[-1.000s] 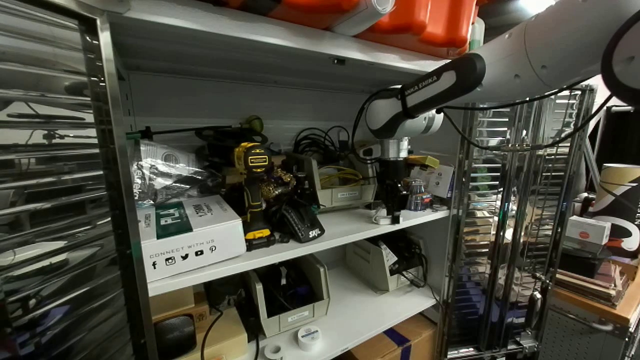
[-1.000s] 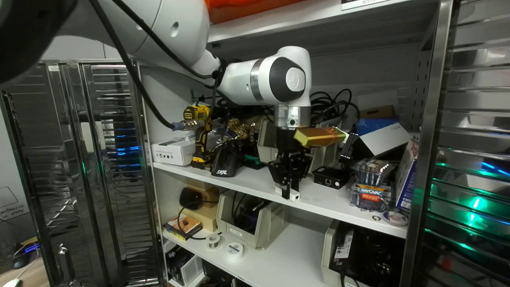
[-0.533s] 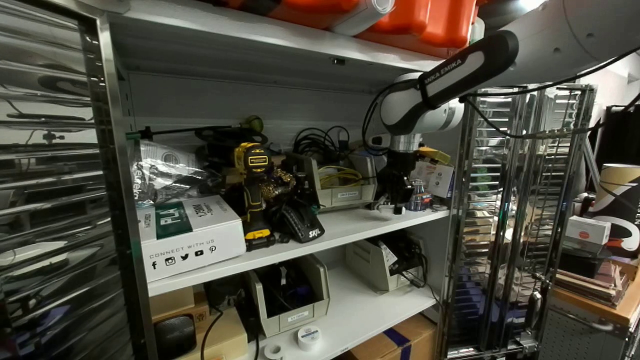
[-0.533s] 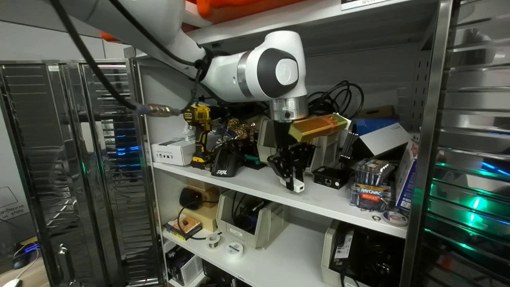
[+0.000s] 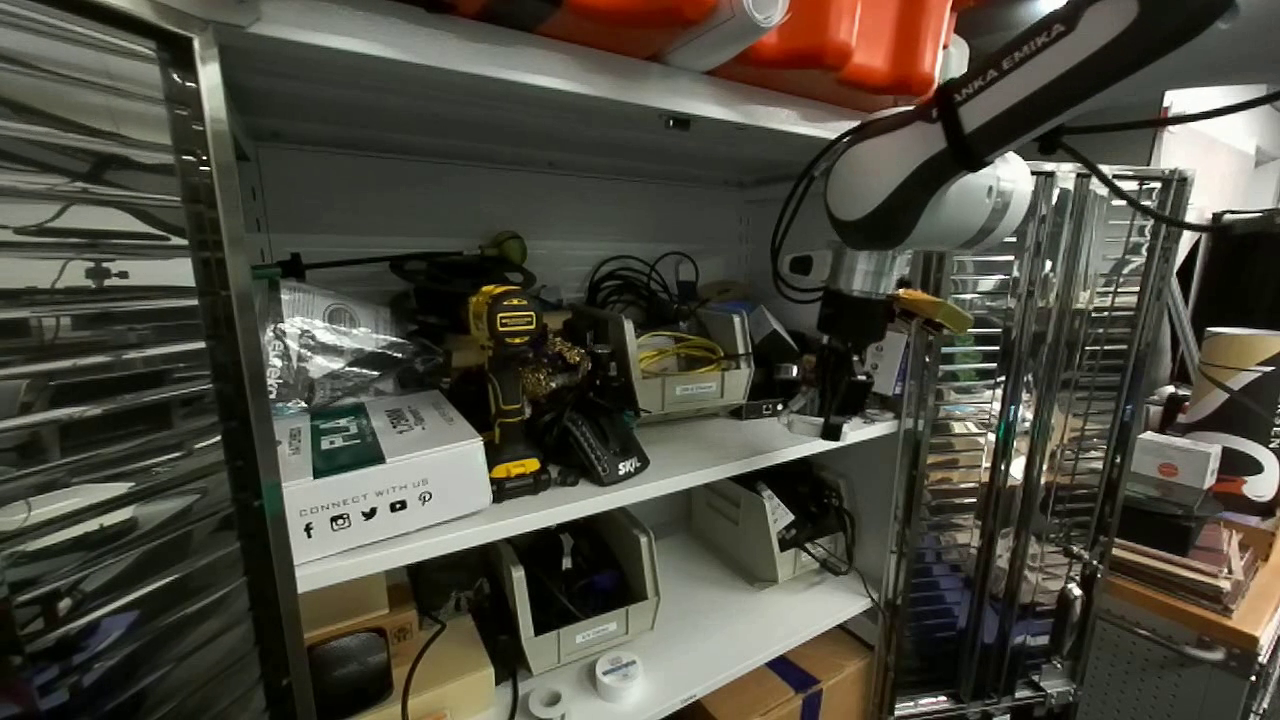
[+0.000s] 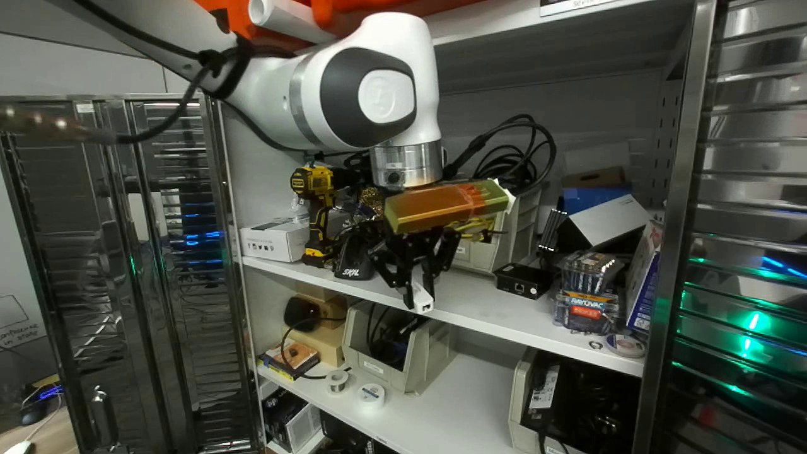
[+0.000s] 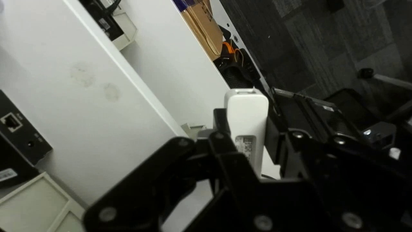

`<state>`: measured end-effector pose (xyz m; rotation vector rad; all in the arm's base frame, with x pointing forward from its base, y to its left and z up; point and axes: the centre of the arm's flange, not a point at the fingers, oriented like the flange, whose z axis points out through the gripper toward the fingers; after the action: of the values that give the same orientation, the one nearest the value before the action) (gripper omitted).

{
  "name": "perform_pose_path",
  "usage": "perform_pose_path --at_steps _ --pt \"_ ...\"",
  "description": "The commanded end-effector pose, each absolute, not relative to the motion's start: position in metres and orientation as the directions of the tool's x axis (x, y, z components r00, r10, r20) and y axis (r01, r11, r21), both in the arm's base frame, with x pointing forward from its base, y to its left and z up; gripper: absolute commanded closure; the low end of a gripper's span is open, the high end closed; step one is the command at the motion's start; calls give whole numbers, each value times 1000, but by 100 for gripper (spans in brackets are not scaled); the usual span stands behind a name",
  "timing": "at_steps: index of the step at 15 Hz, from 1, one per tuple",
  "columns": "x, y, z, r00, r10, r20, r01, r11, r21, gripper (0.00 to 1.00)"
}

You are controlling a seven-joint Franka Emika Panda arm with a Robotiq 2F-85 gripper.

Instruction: Put the white cable in the storage box

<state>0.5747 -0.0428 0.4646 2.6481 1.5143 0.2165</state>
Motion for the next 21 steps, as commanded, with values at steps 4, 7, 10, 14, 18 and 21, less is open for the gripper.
perform_pose_path --at_steps 4,7,10,14,18,21 --pt "521 -32 436 708 660 249 638 -750 174 85" --pt "538 -27 429 767 545 338 532 -835 139 85" --pt "557 -14 443 798 424 429 428 -899 92 85" --pt "581 4 469 787 269 555 299 -954 38 85" --pt "612 12 492 705 152 693 193 -981 18 85" --pt "637 13 499 610 87 788 123 -992 14 85"
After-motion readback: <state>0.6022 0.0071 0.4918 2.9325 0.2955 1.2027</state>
